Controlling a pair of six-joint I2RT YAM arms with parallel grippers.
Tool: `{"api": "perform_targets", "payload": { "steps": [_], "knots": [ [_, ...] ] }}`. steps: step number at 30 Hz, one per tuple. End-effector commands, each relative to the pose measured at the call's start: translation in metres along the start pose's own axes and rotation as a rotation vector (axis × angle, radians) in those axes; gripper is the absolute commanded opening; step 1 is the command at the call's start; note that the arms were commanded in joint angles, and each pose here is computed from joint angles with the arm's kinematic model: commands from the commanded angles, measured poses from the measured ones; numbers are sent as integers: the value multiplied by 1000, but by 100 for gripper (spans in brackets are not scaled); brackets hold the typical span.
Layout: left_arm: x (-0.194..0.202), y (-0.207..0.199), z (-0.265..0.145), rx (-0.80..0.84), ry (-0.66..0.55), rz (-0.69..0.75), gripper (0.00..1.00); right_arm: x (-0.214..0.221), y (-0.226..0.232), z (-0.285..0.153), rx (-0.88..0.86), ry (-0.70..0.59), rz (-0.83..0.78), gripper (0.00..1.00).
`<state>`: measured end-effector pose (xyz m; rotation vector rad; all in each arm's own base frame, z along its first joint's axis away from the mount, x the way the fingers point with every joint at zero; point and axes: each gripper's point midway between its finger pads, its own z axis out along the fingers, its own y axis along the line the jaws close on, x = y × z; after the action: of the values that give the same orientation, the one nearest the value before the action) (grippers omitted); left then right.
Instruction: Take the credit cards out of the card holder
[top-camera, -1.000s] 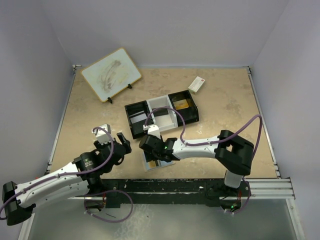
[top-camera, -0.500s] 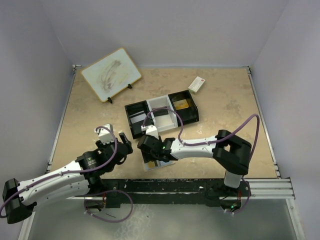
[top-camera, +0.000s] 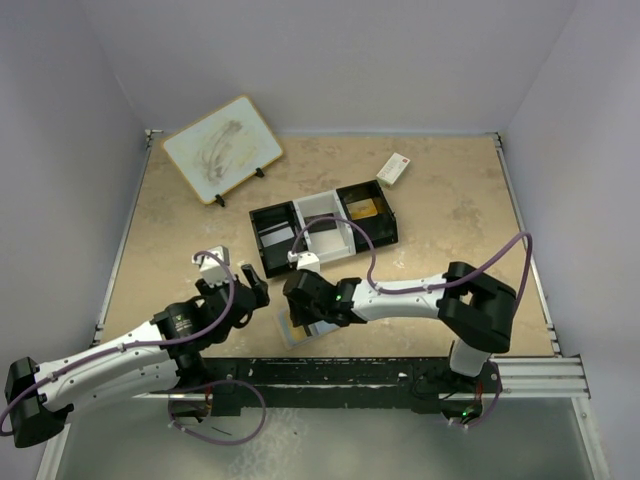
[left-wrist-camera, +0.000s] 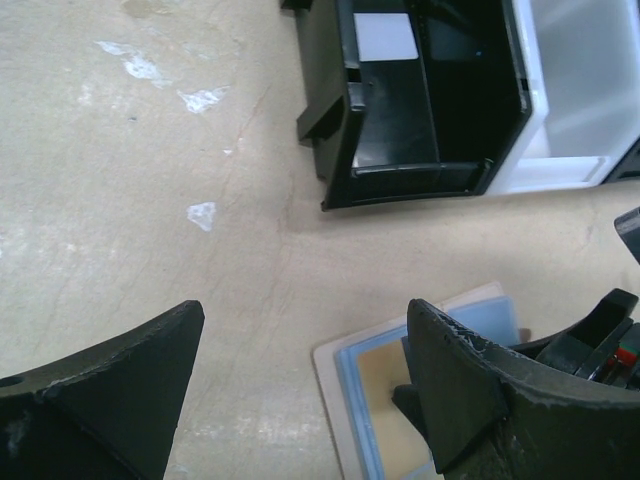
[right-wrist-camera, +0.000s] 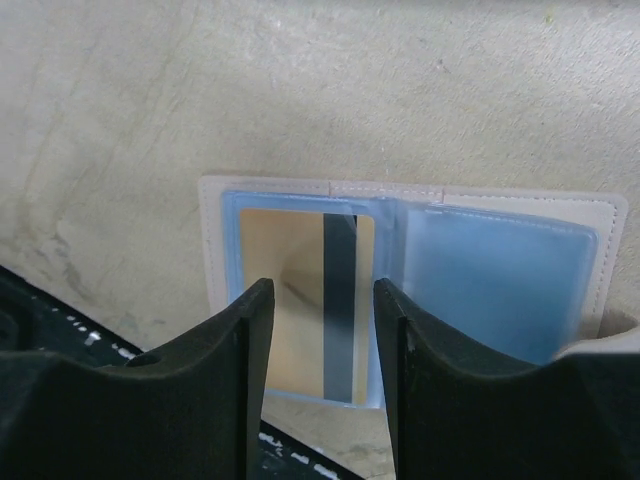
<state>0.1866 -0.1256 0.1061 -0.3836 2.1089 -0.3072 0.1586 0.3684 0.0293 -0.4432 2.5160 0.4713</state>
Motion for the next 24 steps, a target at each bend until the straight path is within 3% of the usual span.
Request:
{"api": "perform_targets", "payload": {
  "steps": [1,5,7,16,24],
  "knots": [
    [-8,-28,-3,102,-6,-39,80,-25,20,-14,-100,-56,69,51],
    [-11,-12,-2,33,-34,-52,80,-33,14,-11,-63,-90,-20,66],
    [-17,-2,-4,-3,-63,-70,80,-33,14,-11,-66,-95,-62,69],
    [-45,24,-14,-78,-193,-192,80,-37,30,-18,-169,-132,-192,70],
    [-50,24,-15,-96,-205,-176,80,-21,16,3,-69,-64,-216,70]
  ]
}}
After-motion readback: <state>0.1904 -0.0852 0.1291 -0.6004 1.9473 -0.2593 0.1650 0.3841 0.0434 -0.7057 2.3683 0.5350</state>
